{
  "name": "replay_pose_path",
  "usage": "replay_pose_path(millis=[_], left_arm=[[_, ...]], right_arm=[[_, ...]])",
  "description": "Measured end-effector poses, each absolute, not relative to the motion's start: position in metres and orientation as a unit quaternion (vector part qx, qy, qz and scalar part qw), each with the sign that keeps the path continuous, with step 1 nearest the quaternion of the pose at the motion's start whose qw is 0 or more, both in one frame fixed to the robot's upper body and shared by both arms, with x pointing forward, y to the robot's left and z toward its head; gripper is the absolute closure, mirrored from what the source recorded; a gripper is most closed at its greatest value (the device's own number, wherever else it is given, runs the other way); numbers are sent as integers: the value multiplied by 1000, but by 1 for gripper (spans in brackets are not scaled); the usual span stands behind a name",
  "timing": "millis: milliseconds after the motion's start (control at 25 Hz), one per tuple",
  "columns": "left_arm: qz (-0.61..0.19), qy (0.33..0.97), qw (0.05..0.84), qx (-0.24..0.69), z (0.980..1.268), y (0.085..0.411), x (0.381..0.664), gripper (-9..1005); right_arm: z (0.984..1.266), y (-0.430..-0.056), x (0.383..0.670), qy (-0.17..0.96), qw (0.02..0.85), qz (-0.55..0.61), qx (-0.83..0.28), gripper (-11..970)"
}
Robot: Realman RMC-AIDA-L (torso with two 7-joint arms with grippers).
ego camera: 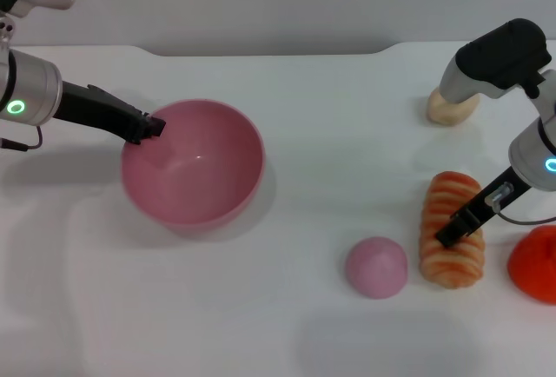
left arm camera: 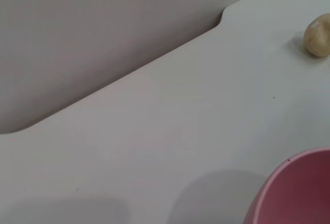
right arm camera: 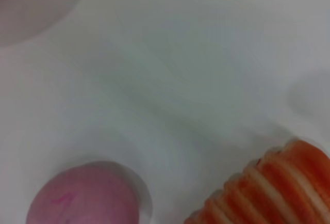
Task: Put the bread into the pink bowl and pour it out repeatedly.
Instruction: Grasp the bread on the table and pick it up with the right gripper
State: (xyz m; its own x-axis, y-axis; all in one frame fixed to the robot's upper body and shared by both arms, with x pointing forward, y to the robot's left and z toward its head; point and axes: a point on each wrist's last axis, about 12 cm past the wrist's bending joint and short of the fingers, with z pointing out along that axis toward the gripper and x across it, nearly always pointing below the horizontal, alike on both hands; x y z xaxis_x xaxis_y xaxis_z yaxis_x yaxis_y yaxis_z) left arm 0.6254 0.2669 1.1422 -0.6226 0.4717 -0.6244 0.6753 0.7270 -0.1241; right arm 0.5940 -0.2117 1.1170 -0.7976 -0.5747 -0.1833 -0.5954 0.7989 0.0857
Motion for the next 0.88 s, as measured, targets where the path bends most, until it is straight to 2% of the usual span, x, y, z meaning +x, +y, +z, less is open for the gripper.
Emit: replay_pose_path(millis=[880], left_arm=[[-175,882,290,327,1143,266,626,945]], right_arm=[[1115,-212,594,946,73,70,-308,603]])
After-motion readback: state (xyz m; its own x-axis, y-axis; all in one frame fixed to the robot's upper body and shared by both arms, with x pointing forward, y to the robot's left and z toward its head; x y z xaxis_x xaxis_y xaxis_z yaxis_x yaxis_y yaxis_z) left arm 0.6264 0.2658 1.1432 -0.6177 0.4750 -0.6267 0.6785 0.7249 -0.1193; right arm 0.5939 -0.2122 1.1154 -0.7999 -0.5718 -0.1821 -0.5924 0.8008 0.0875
